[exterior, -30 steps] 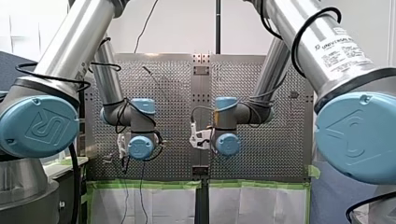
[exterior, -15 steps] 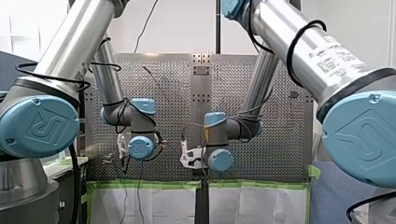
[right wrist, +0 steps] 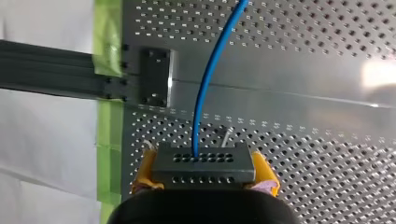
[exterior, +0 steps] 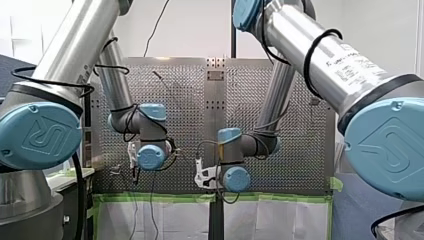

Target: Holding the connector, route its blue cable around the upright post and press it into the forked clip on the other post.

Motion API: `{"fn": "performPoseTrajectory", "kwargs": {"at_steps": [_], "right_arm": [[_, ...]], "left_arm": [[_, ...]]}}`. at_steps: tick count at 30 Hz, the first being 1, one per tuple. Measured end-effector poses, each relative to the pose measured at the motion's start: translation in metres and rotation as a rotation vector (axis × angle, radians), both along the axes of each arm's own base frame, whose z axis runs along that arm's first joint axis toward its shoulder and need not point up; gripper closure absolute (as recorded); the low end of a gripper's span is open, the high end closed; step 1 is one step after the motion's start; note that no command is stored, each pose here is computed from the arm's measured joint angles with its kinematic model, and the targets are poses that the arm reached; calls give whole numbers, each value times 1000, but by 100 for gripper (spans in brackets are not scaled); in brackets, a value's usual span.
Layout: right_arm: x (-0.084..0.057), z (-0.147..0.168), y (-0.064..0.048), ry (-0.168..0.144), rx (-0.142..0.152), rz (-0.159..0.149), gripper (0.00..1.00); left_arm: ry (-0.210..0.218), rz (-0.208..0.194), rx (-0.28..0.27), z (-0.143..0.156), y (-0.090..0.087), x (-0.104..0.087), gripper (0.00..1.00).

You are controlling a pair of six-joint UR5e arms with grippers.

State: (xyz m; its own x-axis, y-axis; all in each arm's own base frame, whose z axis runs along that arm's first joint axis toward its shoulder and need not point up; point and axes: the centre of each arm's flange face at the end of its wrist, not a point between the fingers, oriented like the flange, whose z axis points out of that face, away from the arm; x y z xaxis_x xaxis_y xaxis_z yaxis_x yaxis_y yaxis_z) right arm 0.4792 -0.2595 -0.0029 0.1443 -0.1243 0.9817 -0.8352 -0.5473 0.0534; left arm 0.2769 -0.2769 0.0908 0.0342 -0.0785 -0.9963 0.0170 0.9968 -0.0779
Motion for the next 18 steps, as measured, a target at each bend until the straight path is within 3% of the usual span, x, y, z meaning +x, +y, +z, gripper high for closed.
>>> {"fn": "performPoseTrajectory", "kwargs": {"at_steps": [4, 11, 18], "right_arm": [[5, 17, -2, -38, 13, 4, 100], [12, 51, -13, -129, 11, -2, 100], [12, 84, -20, -173, 11, -13, 100]], "left_arm": [[-5, -14, -27, 10, -1, 0, 100], [-7, 11, -84, 29, 4, -1, 100], [-40, 45, -118, 54, 4, 7, 100]]}}
